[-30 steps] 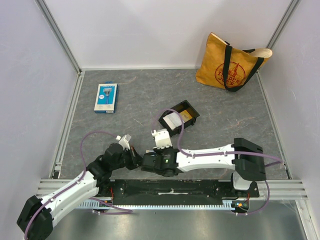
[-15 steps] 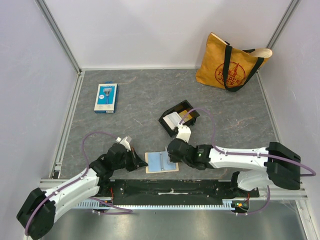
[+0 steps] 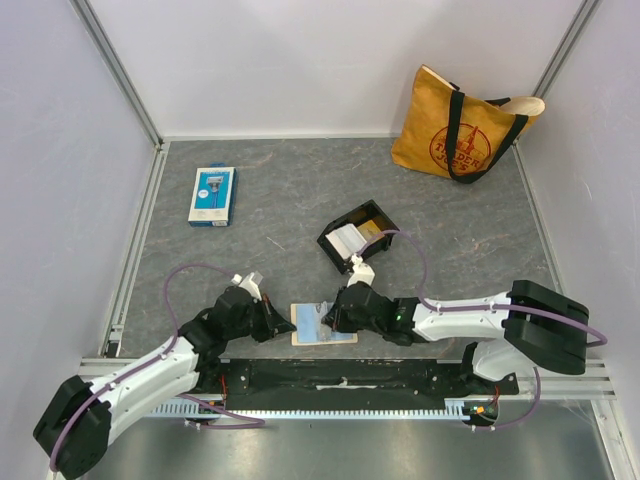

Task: Put the credit cards into the card holder
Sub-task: Insert the credit card into the card holder.

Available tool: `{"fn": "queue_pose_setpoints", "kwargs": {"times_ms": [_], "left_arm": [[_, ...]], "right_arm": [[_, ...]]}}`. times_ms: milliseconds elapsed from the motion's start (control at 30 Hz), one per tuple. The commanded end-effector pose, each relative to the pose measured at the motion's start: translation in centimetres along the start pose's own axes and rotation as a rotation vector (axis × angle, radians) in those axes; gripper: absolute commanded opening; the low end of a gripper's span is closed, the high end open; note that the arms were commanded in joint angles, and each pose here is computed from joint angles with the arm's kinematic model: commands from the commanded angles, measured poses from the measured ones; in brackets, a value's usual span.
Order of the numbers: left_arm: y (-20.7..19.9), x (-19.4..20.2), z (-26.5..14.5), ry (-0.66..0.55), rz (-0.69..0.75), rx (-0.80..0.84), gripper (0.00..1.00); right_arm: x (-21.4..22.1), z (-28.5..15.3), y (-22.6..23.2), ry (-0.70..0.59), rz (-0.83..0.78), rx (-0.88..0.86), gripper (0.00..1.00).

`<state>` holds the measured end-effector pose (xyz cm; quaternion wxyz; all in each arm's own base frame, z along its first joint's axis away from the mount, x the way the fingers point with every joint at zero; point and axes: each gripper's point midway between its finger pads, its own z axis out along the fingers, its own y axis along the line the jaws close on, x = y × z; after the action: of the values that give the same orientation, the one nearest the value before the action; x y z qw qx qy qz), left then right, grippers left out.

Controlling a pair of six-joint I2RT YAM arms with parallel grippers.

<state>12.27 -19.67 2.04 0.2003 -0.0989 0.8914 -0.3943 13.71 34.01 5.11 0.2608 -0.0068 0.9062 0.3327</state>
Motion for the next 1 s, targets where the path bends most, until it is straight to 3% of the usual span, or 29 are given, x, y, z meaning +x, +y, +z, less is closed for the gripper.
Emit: {"fn": "queue_pose_setpoints", "kwargs": {"times_ms": [0,567,967], "left_arm": [[1.4,0.6,0.3,-0.007,-0.039,-0.019,0.02],[1.8,0.7,0.3,-0.004,-0.046,-0.039,0.02],[1.5,0.6,0.2,-0.005,-0.042,-0.029,0.02]], "right_arm": [[-0.6,-0.3,0.7,-0.037,0.064,-0.057,0.0],[-2.0,-1.3,-0.8,-0.129,0.118,-0.078,0.0],[-0.5,0.0,-1.4,-0.07,0.139,-0.069,0.0]]}}
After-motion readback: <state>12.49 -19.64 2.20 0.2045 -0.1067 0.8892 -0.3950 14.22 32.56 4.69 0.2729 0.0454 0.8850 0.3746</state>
